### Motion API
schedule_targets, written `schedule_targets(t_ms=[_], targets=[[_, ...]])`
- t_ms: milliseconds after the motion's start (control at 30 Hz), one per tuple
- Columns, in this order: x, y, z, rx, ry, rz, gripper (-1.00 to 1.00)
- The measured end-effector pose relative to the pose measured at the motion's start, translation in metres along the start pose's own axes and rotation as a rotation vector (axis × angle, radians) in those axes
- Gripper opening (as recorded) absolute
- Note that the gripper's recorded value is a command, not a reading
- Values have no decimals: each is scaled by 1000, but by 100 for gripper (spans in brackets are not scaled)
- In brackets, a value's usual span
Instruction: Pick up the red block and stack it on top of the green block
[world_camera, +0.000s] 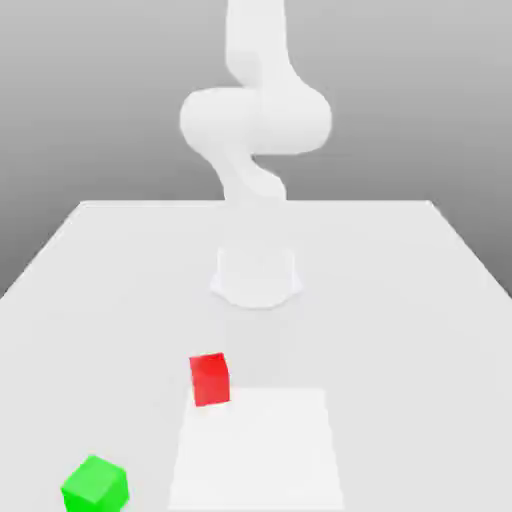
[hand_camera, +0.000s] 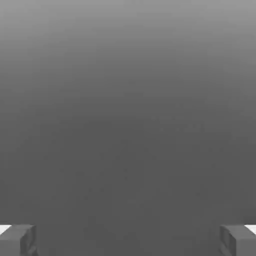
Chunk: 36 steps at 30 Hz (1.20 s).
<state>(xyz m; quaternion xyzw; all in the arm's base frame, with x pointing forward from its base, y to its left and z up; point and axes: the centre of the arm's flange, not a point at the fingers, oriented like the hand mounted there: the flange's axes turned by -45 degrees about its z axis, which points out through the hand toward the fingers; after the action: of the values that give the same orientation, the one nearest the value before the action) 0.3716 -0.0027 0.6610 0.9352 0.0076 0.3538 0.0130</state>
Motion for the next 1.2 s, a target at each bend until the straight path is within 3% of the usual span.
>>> schedule_targets(t_ms=[300, 600, 833, 867, 1200], targets=[[-123, 26, 192, -10, -338, -127, 0], [-335, 49, 306, 99, -690, -204, 0], [-385, 49, 345, 109, -716, -210, 0], [-389, 49, 348, 110, -717, -210, -100], [-377, 49, 338, 109, -717, -209, -100]])
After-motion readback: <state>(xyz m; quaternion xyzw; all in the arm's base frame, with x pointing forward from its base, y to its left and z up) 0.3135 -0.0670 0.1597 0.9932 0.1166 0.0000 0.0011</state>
